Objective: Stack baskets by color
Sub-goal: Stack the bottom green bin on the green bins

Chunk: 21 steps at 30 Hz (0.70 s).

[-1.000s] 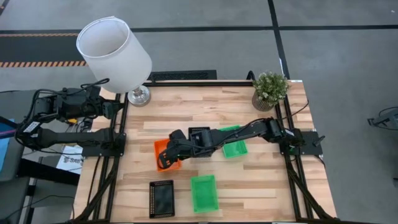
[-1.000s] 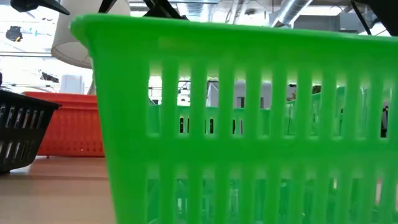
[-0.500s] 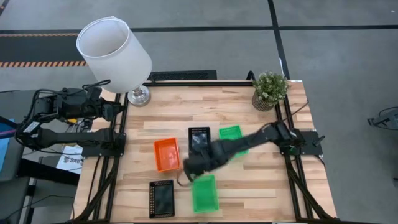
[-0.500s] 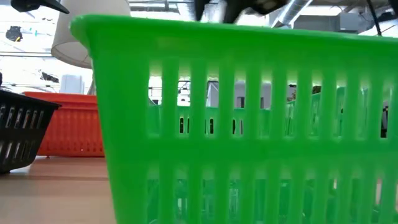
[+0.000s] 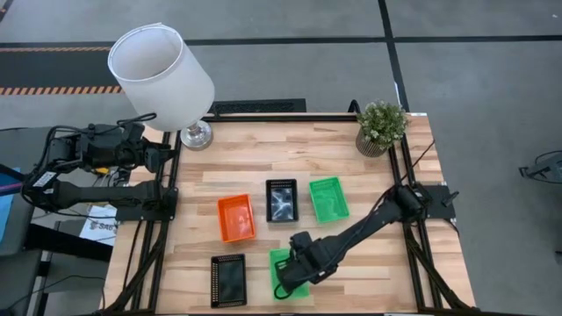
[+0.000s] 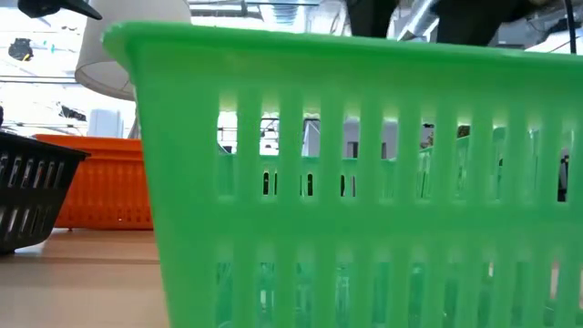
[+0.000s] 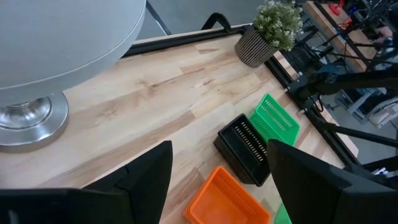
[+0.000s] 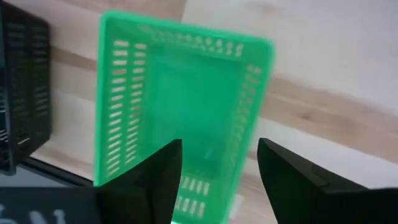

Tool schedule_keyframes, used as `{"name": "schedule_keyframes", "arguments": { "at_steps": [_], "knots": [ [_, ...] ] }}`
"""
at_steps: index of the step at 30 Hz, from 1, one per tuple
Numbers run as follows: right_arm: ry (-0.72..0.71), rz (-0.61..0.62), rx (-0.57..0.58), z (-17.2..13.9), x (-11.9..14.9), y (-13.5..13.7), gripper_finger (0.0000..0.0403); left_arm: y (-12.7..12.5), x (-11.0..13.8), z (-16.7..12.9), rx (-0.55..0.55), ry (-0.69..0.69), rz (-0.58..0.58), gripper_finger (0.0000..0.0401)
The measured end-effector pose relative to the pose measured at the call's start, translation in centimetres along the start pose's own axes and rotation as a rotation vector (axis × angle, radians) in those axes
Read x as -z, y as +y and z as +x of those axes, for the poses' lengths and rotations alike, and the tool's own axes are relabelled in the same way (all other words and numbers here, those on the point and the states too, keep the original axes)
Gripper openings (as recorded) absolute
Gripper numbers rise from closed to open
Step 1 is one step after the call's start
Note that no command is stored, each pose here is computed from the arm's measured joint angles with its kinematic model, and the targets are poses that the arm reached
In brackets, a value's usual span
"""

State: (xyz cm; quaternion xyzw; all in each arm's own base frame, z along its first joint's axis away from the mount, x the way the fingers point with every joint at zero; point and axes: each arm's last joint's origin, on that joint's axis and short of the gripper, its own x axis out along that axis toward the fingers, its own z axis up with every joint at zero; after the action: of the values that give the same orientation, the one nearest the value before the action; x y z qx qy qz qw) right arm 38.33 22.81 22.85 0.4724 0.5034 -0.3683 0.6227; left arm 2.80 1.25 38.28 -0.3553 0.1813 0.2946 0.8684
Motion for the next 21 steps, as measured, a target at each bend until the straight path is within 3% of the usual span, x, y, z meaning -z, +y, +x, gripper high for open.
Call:
{"name": "schedule_keyframes", "arguments": {
  "at_steps": [7,11,21],
  "knots": [
    [-0.011,-0.008,0.03,3.5,0.0,-1.2,0.0229,0.0,0.0,0.0,0.0,0.0,-0.001,0.0251],
    [-0.002,-0.017,0.023,3.8,0.1,-1.3,0.0207,0.0,0.0,0.0,0.0,-0.001,-0.019,0.0251],
    [0.044,-0.082,0.022,3.8,0.1,-1.2,0.0032,0.0,0.0,0.0,-0.007,-0.01,-0.038,0.0251]
  ]
}}
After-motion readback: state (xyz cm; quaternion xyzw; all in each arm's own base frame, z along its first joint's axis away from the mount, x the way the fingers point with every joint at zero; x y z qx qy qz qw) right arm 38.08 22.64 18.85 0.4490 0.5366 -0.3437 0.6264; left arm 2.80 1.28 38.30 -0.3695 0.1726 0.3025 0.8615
